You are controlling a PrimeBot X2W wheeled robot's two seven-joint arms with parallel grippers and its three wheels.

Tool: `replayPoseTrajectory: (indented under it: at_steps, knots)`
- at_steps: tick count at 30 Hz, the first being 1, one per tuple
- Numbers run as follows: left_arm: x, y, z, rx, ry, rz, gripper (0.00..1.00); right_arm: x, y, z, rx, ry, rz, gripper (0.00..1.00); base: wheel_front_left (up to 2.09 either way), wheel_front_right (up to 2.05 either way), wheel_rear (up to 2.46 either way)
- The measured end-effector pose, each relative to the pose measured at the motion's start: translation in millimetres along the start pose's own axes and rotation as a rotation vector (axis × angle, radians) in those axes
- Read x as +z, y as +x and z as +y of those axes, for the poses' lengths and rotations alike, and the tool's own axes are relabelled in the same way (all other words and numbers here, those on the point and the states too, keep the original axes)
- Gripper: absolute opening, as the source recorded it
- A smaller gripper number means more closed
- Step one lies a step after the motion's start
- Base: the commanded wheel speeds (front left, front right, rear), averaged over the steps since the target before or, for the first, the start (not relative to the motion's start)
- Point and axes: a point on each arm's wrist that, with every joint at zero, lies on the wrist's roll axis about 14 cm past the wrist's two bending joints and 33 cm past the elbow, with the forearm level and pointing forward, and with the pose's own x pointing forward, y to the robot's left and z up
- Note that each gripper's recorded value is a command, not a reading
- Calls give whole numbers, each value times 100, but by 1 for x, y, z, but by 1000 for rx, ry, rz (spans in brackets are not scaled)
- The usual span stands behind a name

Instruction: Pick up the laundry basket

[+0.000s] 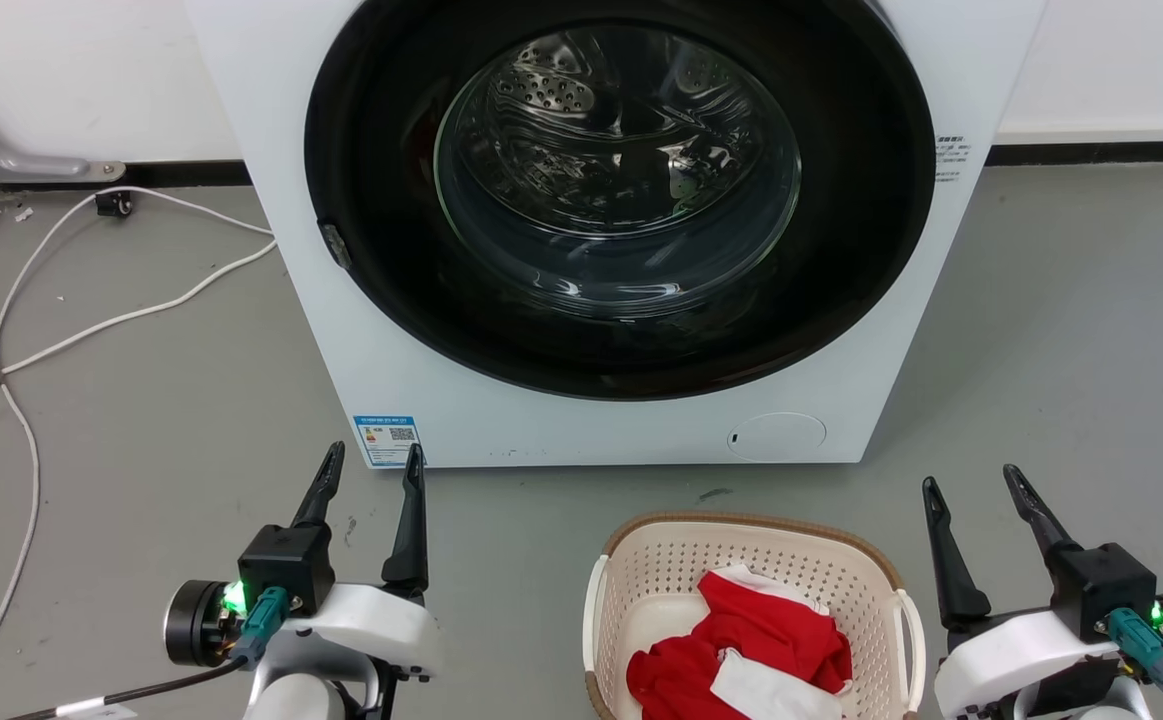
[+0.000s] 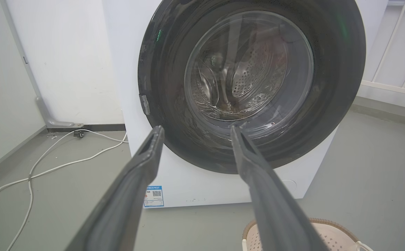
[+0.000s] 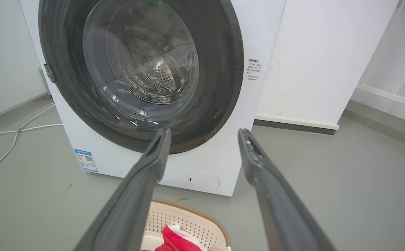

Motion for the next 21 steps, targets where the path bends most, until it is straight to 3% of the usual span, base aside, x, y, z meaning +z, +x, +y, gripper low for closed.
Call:
replayPoseTrajectory:
  at_steps: [9, 21]
  knots:
    - [-25, 3, -11, -37, -21, 71, 100, -24, 1, -10, -32, 15, 80, 100, 0, 0, 0]
    - [-94, 42, -41, -136, -68, 249, 100, -98, 26, -38, -113, 44, 279, 100, 0, 0, 0]
